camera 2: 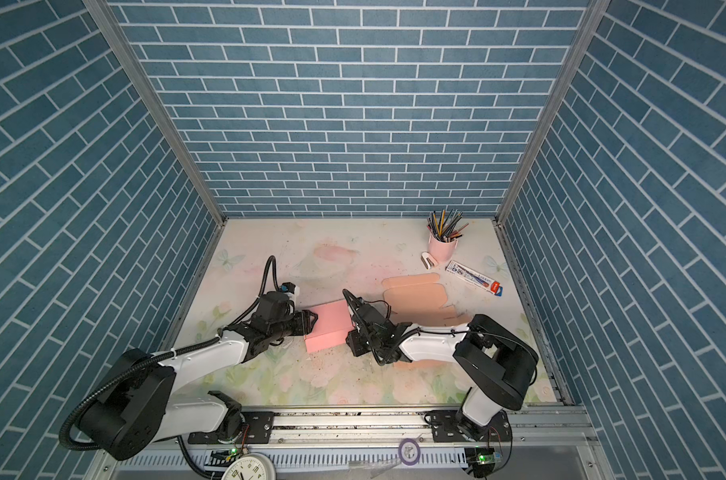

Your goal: Fold the paper box

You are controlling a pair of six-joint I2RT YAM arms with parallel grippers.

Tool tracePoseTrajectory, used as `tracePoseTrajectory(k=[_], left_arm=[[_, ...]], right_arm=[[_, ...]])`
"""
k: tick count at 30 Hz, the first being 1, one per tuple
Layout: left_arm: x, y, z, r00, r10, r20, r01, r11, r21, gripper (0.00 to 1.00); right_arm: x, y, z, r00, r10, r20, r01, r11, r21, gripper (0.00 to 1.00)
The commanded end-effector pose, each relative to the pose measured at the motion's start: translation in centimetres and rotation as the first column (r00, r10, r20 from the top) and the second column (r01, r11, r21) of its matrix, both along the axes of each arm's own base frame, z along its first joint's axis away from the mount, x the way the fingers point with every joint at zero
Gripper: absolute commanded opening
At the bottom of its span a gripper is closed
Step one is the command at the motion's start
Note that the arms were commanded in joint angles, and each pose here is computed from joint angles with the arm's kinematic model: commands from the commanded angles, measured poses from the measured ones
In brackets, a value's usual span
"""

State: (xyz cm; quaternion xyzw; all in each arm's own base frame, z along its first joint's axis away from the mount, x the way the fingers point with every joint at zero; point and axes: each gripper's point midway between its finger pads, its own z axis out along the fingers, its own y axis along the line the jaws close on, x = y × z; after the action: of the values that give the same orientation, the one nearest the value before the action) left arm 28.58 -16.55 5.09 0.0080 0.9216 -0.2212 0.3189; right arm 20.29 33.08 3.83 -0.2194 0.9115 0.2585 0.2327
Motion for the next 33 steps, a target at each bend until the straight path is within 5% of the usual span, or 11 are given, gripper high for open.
tracePoseTrajectory(k=[1,10,20,33], left_arm=[[-0.6,0.5,-0.7,1.0,-0.002,-0.018,0.002,1.0,0.015,0.61],[-1.4,1.4,1.0,1.0,0.023,-0.012,-0.022,0.999,0.022,0.63],[1.5,2.4,5.1,0.999,0.046,0.022,-0.047,0.998,0.045,0.7],[6.0,-1.9,3.9,0.99,-0.119,-0.081,0.115,0.992,-0.057,0.73]], right_arm=[[1.5,0.0,0.0,0.999,-0.02,0.028,0.02,1.0,-0.014,0.41],[2.9,-0.8,0.0,0.999,-0.045,0.026,0.045,0.999,-0.027,0.41],[4.4,-2.3,1.6,0.995,-0.083,0.047,0.083,0.996,-0.007,0.38],[2.9,-0.8,4.4,0.999,-0.002,0.036,0.001,0.999,0.042,0.31]])
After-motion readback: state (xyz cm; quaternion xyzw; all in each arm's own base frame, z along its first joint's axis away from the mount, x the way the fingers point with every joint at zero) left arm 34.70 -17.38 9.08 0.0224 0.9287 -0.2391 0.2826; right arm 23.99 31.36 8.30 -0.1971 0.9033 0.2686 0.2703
